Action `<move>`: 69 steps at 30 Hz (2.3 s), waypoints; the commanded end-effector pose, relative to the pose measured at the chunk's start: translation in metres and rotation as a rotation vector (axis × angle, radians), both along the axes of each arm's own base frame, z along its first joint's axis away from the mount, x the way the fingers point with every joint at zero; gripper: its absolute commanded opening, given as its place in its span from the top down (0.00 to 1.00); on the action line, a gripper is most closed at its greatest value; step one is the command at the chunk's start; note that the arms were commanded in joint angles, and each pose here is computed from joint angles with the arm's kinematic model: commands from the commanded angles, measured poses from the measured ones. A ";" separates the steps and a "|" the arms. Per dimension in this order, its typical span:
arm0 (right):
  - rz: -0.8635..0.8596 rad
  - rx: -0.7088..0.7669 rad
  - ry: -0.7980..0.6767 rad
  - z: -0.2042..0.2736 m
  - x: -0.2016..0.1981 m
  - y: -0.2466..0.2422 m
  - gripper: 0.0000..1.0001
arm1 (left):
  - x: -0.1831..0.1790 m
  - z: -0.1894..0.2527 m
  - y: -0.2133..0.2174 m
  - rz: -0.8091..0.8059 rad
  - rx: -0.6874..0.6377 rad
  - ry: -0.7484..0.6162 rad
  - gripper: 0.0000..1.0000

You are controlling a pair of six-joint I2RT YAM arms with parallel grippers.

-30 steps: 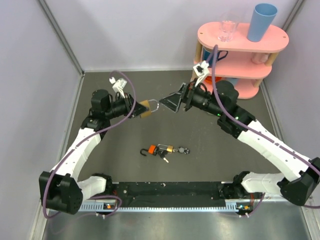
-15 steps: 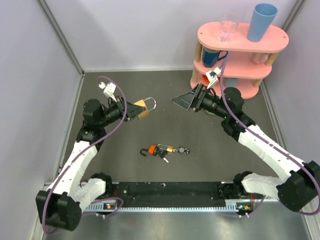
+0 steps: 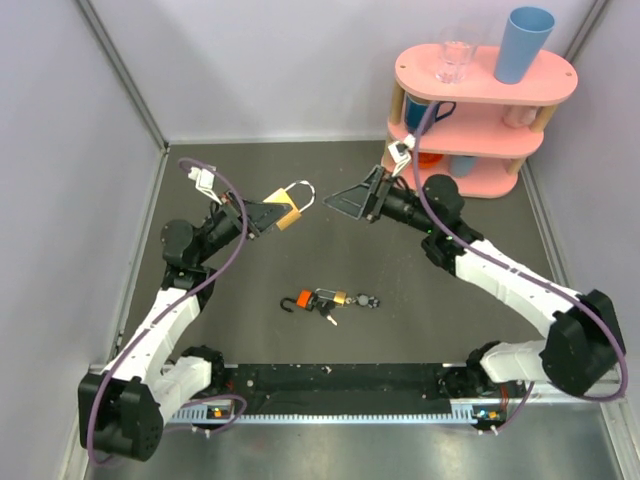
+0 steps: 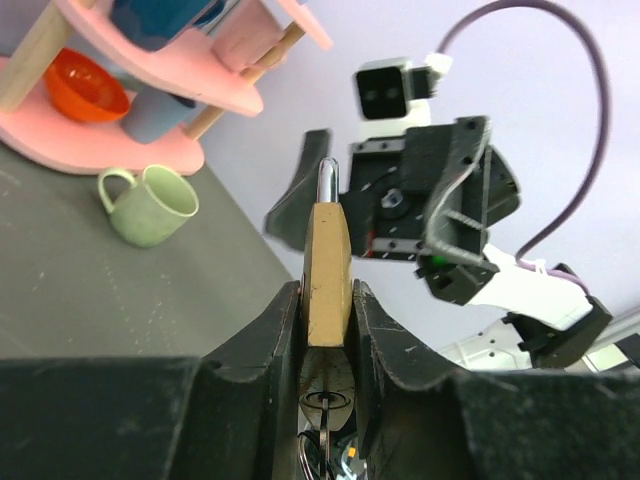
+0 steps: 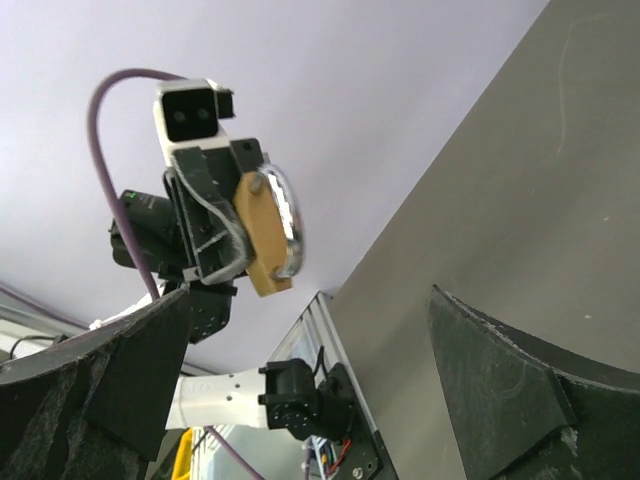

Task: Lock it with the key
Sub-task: Lock the lock.

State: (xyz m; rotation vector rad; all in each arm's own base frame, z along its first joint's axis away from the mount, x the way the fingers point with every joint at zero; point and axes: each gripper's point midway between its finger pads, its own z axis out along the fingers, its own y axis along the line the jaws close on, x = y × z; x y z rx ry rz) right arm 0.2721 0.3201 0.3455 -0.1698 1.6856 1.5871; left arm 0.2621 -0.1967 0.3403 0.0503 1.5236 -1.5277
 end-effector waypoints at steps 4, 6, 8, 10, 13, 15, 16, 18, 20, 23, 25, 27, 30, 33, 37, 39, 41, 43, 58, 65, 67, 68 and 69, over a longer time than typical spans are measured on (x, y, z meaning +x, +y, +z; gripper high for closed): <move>0.109 0.141 -0.095 0.044 -0.018 0.048 0.01 | -0.030 0.064 0.006 -0.033 -0.140 -0.246 1.00; 0.129 0.196 -0.128 0.057 -0.018 0.056 0.01 | -0.031 0.063 0.005 -0.039 -0.131 -0.252 1.00; 0.150 0.231 -0.133 0.063 -0.020 0.062 0.02 | -0.031 0.062 0.005 -0.039 -0.130 -0.249 1.00; 0.171 0.270 -0.137 0.070 -0.018 0.070 0.05 | -0.031 0.061 0.005 -0.039 -0.131 -0.245 1.00; 0.168 0.287 -0.136 0.075 -0.011 0.076 0.09 | -0.032 0.059 0.005 -0.043 -0.128 -0.245 1.00; 0.164 0.294 -0.135 0.079 -0.009 0.077 0.13 | -0.032 0.058 0.005 -0.043 -0.127 -0.243 1.00; 0.164 0.296 -0.135 0.080 -0.008 0.078 0.14 | -0.032 0.058 0.005 -0.043 -0.127 -0.242 1.00; 0.168 0.300 -0.130 0.081 -0.008 0.080 0.20 | -0.032 0.058 0.005 -0.041 -0.128 -0.243 1.00; 0.174 0.303 -0.126 0.081 -0.009 0.081 0.27 | -0.031 0.057 0.005 -0.041 -0.127 -0.243 1.00; 0.178 0.305 -0.118 0.079 -0.012 0.084 0.30 | -0.031 0.058 0.005 -0.040 -0.128 -0.248 1.00; 0.178 0.305 -0.113 0.078 -0.014 0.085 0.34 | -0.030 0.060 0.005 -0.039 -0.128 -0.252 1.00; 0.178 0.306 -0.109 0.077 -0.015 0.086 0.39 | -0.030 0.061 0.005 -0.039 -0.130 -0.252 1.00; 0.178 0.309 -0.105 0.075 -0.015 0.086 0.48 | -0.029 0.060 0.005 -0.043 -0.131 -0.249 1.00; 0.184 0.316 -0.100 0.073 -0.017 0.087 0.58 | -0.029 0.061 0.005 -0.044 -0.133 -0.249 1.00; 0.183 0.320 -0.092 0.071 -0.017 0.087 0.78 | -0.028 0.060 0.005 -0.043 -0.137 -0.246 1.00; 0.180 0.320 -0.088 0.069 -0.017 0.088 0.97 | -0.029 0.061 0.005 -0.047 -0.140 -0.248 1.00; 0.176 0.320 -0.091 0.069 -0.016 0.088 1.00 | -0.029 0.061 0.005 -0.046 -0.139 -0.249 1.00; 0.175 0.322 -0.097 0.071 -0.017 0.088 1.00 | -0.029 0.061 0.005 -0.047 -0.140 -0.248 1.00; 0.134 0.269 -0.126 0.073 -0.016 0.082 1.00 | -0.020 0.058 0.002 -0.019 -0.033 -0.266 0.47; 0.088 0.218 -0.140 0.073 -0.013 0.074 1.00 | -0.004 0.082 0.003 0.029 0.081 -0.313 0.15; 0.078 0.208 -0.143 0.075 -0.014 0.070 1.00 | 0.004 0.079 0.004 0.038 0.117 -0.270 0.12; 0.071 0.203 -0.153 0.076 -0.012 0.067 1.00 | 0.009 0.089 0.006 0.054 0.138 -0.300 0.11; 0.065 0.197 -0.156 0.076 -0.012 0.064 1.00 | 0.011 0.092 0.006 0.058 0.150 -0.302 0.11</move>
